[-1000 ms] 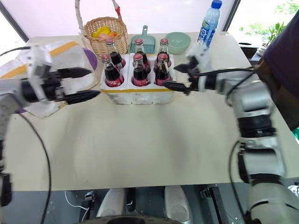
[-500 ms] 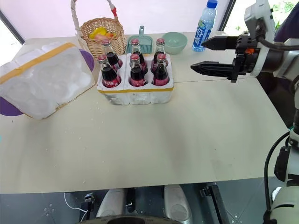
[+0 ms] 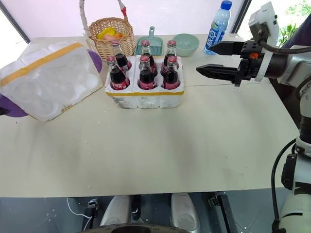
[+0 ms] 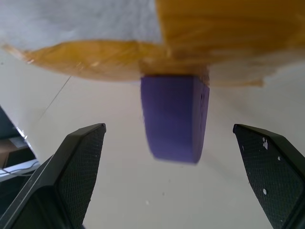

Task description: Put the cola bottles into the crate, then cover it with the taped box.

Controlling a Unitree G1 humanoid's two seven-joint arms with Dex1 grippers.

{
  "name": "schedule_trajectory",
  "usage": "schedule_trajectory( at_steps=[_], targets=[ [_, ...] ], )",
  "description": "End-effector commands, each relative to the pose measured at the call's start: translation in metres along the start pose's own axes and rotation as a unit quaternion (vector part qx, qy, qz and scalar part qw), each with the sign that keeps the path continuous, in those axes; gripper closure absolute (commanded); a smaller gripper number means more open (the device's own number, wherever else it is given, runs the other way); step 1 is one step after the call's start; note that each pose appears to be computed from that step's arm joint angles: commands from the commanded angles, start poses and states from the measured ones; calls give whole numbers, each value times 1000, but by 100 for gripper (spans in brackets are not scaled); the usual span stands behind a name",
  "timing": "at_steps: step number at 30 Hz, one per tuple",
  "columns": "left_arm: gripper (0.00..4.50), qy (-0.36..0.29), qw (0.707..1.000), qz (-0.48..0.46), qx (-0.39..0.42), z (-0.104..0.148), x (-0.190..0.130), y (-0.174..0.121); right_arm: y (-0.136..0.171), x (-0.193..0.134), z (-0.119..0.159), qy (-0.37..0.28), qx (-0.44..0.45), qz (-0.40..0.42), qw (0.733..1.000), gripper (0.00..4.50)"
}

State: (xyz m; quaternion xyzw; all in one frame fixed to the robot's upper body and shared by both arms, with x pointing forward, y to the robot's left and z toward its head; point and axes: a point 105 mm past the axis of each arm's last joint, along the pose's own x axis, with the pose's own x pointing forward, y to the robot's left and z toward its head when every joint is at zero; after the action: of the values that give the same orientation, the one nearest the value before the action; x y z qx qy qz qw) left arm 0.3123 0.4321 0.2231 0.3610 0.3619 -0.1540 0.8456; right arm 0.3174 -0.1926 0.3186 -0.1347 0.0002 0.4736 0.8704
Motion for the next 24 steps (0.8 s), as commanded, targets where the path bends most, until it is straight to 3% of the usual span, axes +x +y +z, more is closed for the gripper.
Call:
schedule_trajectory(
  at_steps=[1, 5, 6, 9, 14, 15, 19, 24],
  targets=[
    [0, 0, 1000, 30, -3, 3, 0, 7, 5, -12, 19, -18, -29, -10, 999, 4],
    [0, -12, 999, 32, -13, 10, 12, 4, 11, -19, 20, -8, -36, -11, 999, 4],
    [25, -20, 999, 26, -23, 12, 14, 3, 14, -21, 20, -4, -33, -5, 999, 0],
    [132, -33, 999, -2, -36, 17, 18, -4, 22, -27, 21, 2, -28, 10, 1000, 0],
    [393, -35, 997, -50, -52, 21, 19, -14, 21, -30, 19, 12, -42, -9, 999, 0],
    [415, -30, 996, -59, -52, 20, 19, -15, 21, -30, 19, 12, -44, -14, 999, 0],
    [416, -40, 994, -92, -41, 23, 13, -20, 18, -32, 17, 10, -43, -27, 999, 0],
    [416, -122, 992, -42, -16, 47, 0, -5, 21, -39, 12, 18, -13, -20, 1000, 0]
  ],
)
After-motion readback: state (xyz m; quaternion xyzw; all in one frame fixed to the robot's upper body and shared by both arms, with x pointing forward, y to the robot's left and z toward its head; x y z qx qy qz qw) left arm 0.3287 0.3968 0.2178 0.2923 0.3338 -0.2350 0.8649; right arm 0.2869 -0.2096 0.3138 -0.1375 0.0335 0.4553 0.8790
